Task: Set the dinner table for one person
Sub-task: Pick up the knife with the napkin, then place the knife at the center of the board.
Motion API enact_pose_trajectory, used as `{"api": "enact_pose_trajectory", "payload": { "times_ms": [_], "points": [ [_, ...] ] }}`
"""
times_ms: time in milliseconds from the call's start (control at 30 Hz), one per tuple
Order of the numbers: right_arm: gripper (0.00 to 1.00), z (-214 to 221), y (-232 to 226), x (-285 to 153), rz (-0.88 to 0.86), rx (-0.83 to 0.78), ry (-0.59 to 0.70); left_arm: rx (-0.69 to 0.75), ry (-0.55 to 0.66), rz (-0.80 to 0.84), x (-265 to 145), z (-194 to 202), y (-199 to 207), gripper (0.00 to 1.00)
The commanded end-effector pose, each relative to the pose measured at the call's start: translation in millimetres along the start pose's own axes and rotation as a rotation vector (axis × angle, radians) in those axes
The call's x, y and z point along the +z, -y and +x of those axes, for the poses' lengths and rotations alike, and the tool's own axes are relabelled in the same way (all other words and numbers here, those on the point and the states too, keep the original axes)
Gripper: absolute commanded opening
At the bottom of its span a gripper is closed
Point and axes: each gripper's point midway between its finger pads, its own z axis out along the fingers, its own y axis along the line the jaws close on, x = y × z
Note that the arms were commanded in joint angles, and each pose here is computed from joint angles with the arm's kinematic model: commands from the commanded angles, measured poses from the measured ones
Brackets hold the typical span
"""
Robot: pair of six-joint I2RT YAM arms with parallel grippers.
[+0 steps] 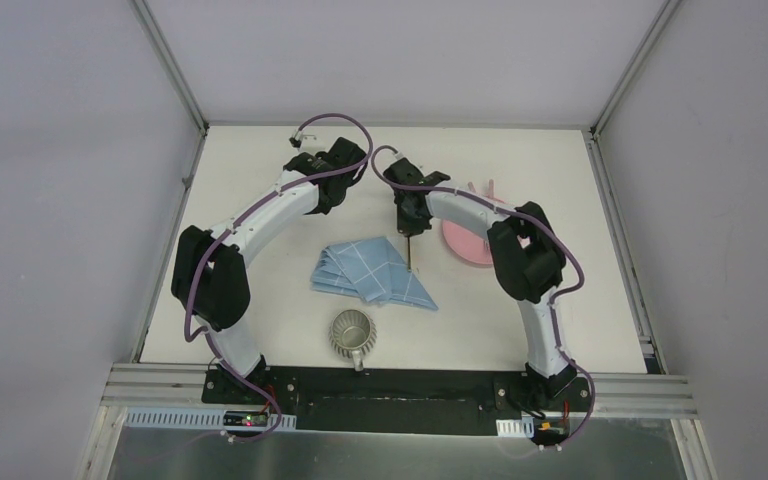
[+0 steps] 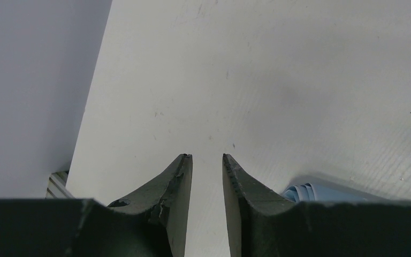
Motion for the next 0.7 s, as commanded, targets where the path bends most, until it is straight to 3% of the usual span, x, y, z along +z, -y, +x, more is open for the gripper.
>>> {"api": "enact_pose_trajectory", "payload": {
  "times_ms": [0, 300, 667],
  "points": [
    [0.0, -33, 51, -53, 0.126, -0.002, 0.111, -0.062, 0.059, 0.001, -14, -22, -10, 0.29],
    [0.0, -54, 96, -109, 0.206, 0.02, 0.203, -0.07, 0.052, 0.02, -14, -23, -6, 0.28],
    [0.0, -52, 167, -72, 0.38, 0.101, 0.116, -0.056, 0.038, 0.02, -6, -20, 7, 0.29]
  ]
}}
